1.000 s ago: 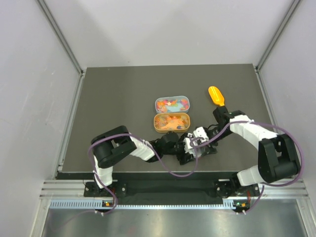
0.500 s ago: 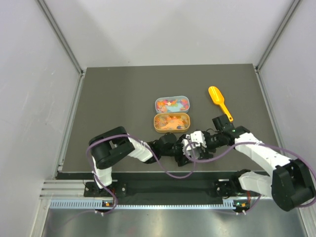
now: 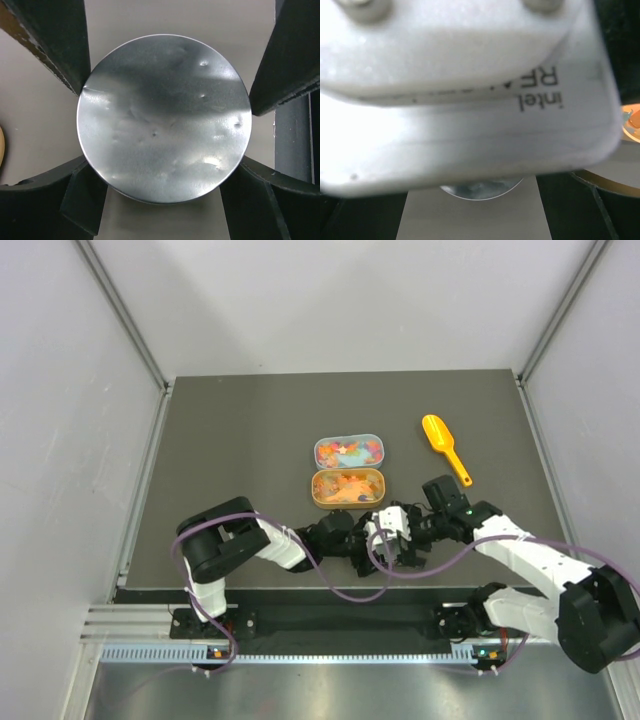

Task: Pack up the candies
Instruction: Screw the bottle lid onto the packing bottle.

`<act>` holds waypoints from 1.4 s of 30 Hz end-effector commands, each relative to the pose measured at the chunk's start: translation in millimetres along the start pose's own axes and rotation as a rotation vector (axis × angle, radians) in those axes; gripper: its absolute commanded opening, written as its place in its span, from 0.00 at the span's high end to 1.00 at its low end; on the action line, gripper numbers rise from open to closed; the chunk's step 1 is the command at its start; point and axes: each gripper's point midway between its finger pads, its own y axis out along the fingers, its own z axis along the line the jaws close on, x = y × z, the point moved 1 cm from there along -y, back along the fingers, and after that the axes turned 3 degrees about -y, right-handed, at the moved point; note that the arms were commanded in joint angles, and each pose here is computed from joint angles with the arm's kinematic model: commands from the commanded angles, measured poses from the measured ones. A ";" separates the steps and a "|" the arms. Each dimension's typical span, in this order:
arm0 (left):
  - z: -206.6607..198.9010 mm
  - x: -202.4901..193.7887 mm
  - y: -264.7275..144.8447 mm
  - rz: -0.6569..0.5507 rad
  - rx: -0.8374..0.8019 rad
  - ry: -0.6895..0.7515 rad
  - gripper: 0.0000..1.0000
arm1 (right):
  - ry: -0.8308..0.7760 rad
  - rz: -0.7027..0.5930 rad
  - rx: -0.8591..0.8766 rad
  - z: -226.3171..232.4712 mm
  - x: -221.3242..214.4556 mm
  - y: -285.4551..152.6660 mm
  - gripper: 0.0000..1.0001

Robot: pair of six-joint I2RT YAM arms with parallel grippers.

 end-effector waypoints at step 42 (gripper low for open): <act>-2.9 -113.1 -20.2 0.392 0.038 -0.052 0.64 | -0.449 -0.097 0.434 -16.4 -5.1 -35.9 0.00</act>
